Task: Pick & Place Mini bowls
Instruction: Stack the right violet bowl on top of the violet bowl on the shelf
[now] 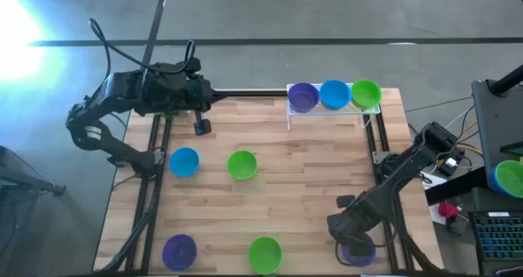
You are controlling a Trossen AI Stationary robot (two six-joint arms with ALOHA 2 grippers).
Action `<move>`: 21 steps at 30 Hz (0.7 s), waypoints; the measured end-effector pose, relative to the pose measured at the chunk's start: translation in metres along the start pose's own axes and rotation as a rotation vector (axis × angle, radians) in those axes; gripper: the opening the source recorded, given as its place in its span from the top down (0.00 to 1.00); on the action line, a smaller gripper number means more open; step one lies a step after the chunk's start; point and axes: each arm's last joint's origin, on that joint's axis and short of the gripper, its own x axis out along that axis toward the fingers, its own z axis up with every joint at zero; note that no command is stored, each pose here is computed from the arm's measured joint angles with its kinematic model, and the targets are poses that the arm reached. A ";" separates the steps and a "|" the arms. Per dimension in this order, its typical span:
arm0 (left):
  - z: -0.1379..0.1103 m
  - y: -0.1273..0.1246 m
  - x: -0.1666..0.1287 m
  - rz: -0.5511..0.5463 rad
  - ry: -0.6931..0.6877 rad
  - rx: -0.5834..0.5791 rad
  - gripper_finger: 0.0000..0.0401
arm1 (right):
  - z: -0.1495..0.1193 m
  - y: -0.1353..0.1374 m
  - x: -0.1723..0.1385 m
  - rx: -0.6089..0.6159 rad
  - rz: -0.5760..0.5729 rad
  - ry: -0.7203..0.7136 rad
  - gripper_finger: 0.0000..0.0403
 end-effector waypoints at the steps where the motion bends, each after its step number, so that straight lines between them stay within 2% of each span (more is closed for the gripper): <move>1: 0.000 0.000 0.000 0.000 0.000 0.000 1.00 | -0.001 -0.001 0.002 0.002 0.008 0.012 0.76; 12: 0.000 0.000 0.000 0.000 0.000 0.000 1.00 | -0.011 -0.010 0.018 -0.005 -0.002 0.067 0.77; 21: 0.000 0.000 0.000 0.000 -0.001 0.000 1.00 | -0.011 -0.013 0.027 -0.006 0.025 0.035 0.80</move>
